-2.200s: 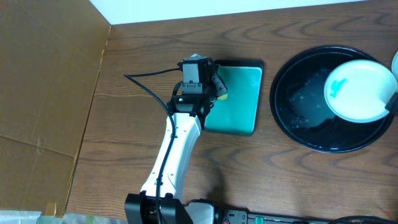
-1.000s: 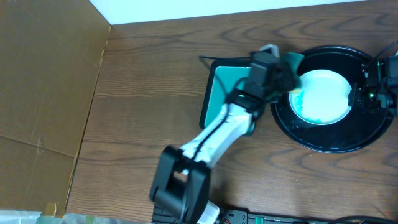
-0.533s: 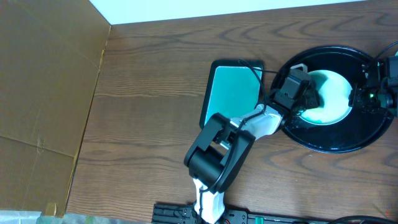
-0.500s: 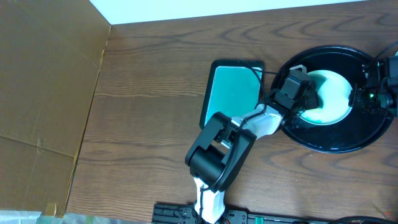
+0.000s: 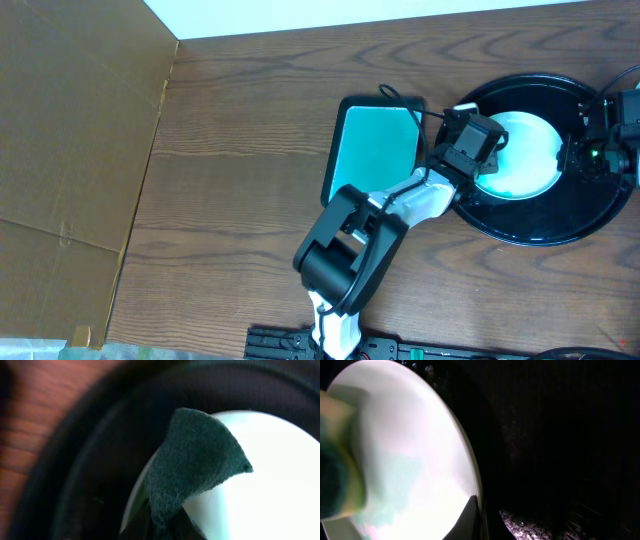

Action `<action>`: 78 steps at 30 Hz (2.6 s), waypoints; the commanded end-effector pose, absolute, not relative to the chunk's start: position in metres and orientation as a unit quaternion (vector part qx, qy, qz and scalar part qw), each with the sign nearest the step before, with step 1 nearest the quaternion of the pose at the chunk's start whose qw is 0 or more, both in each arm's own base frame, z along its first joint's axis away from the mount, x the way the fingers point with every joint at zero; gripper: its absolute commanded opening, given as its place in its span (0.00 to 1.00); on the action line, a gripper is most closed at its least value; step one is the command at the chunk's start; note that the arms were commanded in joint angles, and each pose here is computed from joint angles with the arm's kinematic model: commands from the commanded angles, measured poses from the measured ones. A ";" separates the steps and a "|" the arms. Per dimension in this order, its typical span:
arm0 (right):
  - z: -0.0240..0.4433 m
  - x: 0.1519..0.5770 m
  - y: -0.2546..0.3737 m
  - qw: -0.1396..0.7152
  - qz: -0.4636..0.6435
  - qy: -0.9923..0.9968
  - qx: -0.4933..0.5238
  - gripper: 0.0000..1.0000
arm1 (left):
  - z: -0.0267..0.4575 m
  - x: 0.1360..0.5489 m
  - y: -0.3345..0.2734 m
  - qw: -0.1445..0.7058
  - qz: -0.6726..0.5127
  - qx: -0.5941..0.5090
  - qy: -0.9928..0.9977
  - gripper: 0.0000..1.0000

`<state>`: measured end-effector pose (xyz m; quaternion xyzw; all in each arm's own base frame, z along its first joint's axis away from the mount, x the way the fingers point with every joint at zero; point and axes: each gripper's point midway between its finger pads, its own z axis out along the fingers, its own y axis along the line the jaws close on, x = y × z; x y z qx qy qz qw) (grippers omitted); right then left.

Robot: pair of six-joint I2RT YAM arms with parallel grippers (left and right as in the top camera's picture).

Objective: Clean dirty plates on tray and stack at the side

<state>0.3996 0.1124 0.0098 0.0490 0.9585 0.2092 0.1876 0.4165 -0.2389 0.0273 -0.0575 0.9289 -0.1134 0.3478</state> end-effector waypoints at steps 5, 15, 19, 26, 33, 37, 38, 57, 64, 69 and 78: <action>0.008 0.402 0.110 0.190 0.191 0.962 0.045 0.01 | 0.094 0.422 -0.257 0.363 -0.240 -0.087 0.896 0.07; 0.008 0.402 0.110 0.190 0.192 0.962 0.048 0.01 | 0.053 0.389 -0.314 0.286 -0.300 -0.060 0.908 0.07; 0.007 0.402 0.110 0.188 0.192 0.962 0.049 0.01 | 0.033 0.388 -0.316 0.277 -0.292 -0.058 0.914 0.08; 0.007 0.401 0.110 0.187 0.192 0.962 0.049 0.01 | 0.015 0.406 -0.280 0.329 -0.188 -0.029 0.925 0.07; 0.006 0.399 0.109 0.183 0.191 0.963 0.050 0.01 | 0.033 0.429 -0.218 0.411 -0.009 -0.002 0.912 0.07; 0.006 0.399 0.109 0.184 0.191 0.963 0.050 0.01 | 0.079 0.433 -0.224 0.447 -0.037 -0.010 0.894 0.07; 0.007 0.400 0.109 0.184 0.191 0.963 0.049 0.01 | 0.095 0.433 -0.226 0.458 -0.049 -0.012 0.887 0.07; 0.103 0.419 0.116 0.321 0.062 0.941 -0.086 0.01 | 0.156 0.417 -0.056 0.418 0.020 -0.201 0.886 0.07; 0.159 0.419 0.116 0.395 -0.048 0.909 -0.123 0.01 | 0.085 0.420 -0.027 0.318 -0.002 -0.229 0.920 0.07; 0.179 0.416 0.111 0.416 -0.131 0.887 -0.154 0.01 | 0.041 0.417 -0.015 0.271 0.019 -0.240 0.932 0.08; 0.225 0.416 0.119 0.448 -0.312 0.804 -0.235 0.01 | 0.036 0.418 -0.017 0.266 0.016 -0.238 0.934 0.31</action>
